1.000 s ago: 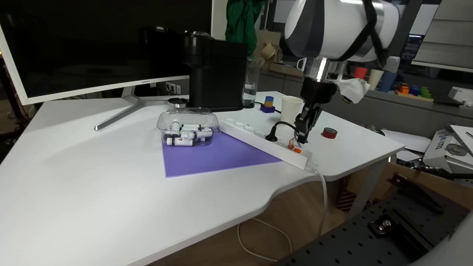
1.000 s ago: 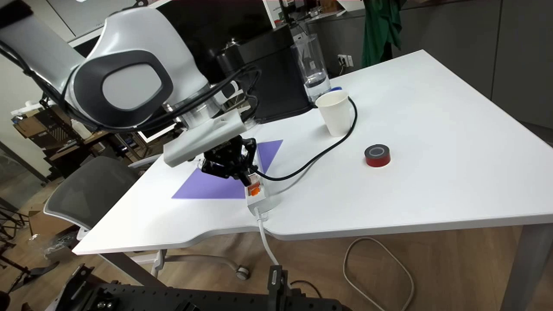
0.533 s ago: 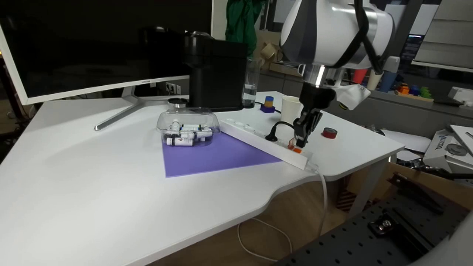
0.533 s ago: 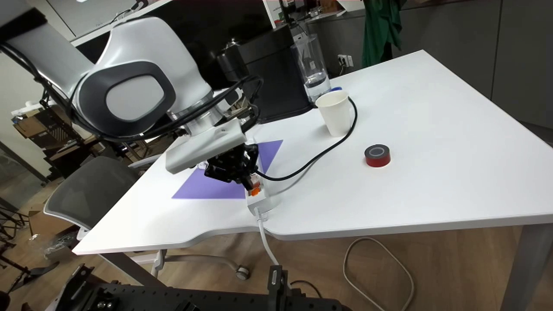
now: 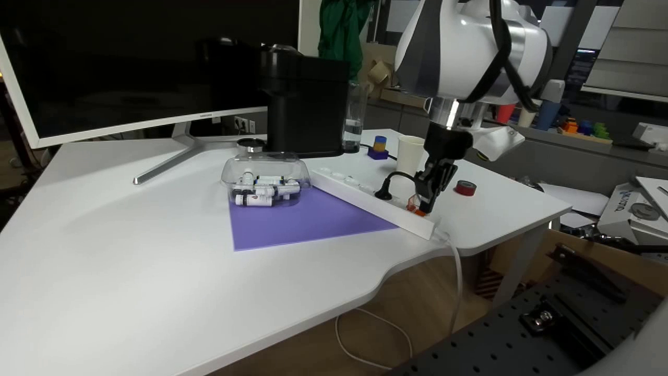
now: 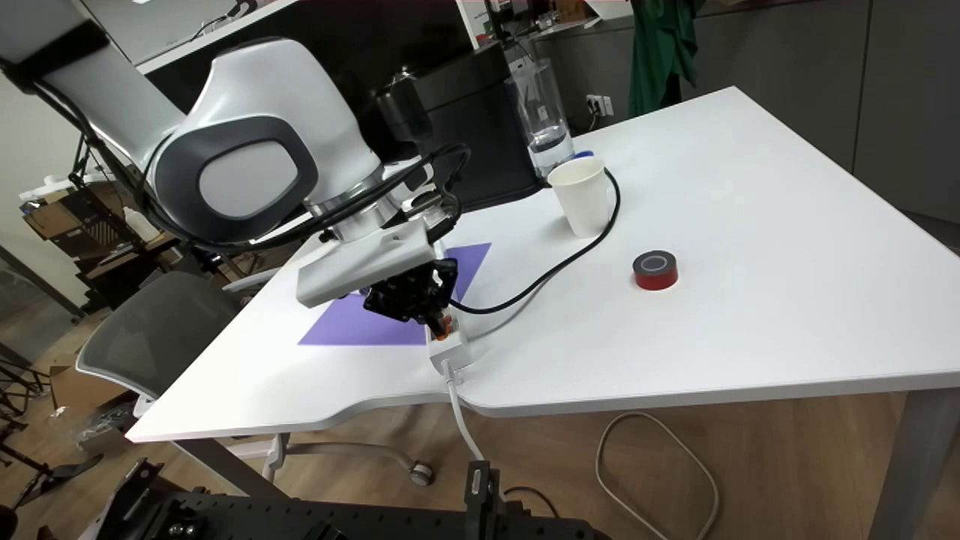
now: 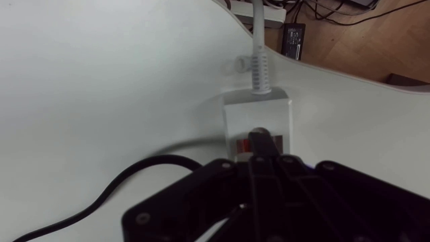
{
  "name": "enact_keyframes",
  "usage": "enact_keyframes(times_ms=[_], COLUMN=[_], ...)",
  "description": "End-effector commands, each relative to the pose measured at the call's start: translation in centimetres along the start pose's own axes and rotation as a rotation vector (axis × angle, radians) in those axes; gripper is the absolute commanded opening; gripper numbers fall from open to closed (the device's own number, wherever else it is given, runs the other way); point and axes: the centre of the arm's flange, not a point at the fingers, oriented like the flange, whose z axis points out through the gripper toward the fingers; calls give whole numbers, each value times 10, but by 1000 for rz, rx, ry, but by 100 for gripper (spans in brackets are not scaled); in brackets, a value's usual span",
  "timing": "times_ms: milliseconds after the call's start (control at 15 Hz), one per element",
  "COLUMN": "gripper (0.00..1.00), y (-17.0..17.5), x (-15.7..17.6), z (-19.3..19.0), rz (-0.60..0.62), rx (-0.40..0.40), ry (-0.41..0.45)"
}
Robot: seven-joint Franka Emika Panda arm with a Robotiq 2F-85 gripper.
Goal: Turn on the extension cord switch
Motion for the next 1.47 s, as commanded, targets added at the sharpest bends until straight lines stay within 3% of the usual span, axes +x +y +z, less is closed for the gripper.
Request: enact_keyframes(times_ms=[0, 733, 1400], gripper=[0, 0, 0], y=[2, 15, 50], x=[9, 16, 24], z=[4, 22, 49], rz=[11, 36, 54], rx=[3, 34, 280], ry=[24, -13, -38])
